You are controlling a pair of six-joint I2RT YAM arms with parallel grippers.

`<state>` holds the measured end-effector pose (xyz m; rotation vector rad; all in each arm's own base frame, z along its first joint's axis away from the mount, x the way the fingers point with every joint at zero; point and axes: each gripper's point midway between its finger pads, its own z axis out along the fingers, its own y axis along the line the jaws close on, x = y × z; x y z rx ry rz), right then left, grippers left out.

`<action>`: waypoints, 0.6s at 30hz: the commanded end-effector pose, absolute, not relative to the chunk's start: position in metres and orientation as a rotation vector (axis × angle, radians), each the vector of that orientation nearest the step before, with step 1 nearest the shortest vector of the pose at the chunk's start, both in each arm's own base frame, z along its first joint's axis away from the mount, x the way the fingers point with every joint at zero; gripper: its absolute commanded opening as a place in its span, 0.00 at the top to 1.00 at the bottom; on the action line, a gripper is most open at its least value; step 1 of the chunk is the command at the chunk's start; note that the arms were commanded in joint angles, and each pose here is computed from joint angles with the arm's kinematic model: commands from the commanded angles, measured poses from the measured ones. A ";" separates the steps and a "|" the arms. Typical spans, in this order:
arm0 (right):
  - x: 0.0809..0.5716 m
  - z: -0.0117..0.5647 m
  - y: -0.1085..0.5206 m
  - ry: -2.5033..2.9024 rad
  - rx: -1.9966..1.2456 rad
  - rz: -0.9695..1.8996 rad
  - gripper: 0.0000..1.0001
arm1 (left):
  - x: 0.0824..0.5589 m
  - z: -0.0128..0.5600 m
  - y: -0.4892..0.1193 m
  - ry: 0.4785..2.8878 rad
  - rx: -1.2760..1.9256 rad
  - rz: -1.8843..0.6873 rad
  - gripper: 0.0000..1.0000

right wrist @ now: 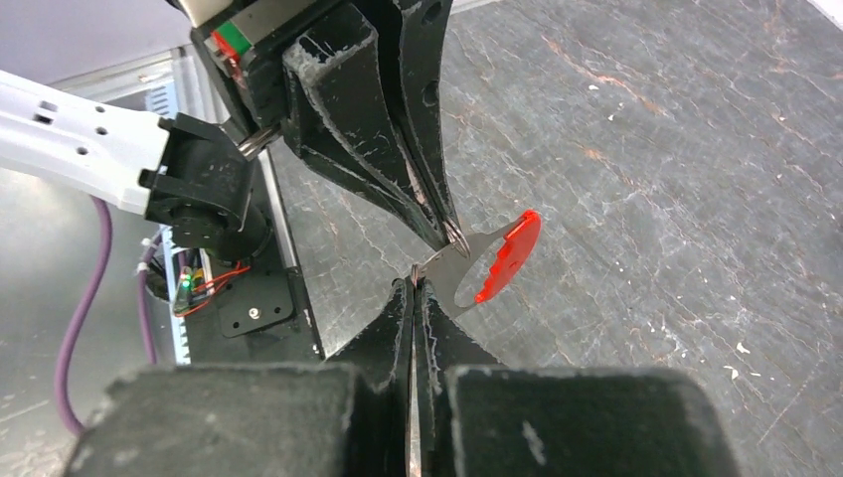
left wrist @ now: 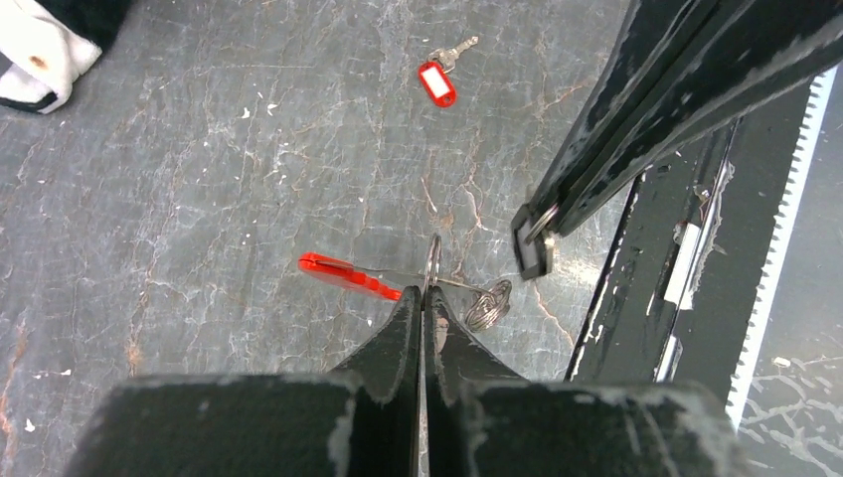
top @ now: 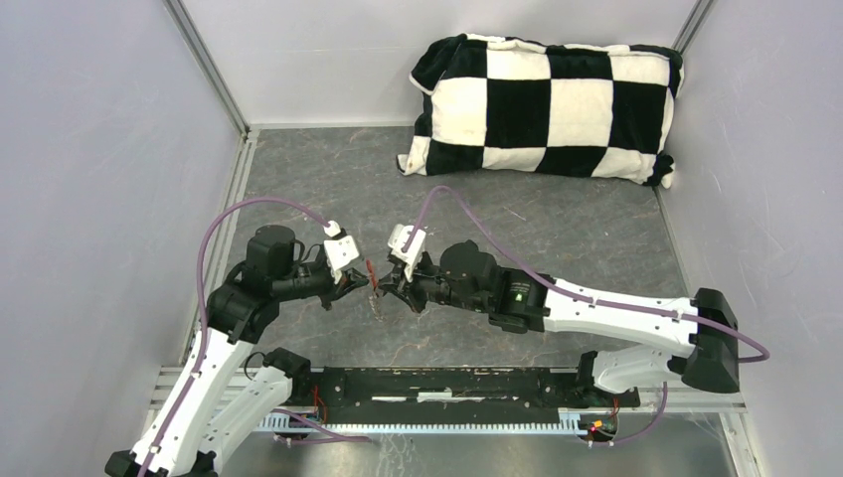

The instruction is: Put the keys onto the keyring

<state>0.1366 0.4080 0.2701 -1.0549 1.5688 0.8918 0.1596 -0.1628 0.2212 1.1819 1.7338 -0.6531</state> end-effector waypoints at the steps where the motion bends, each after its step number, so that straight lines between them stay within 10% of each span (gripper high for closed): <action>1: 0.147 0.289 0.417 1.539 -1.017 0.822 1.00 | 0.166 0.244 -0.164 1.698 1.128 -0.636 0.98; 18: 0.151 0.294 0.438 1.528 -0.936 0.822 1.00 | 0.166 0.245 -0.163 1.691 1.134 -0.621 0.98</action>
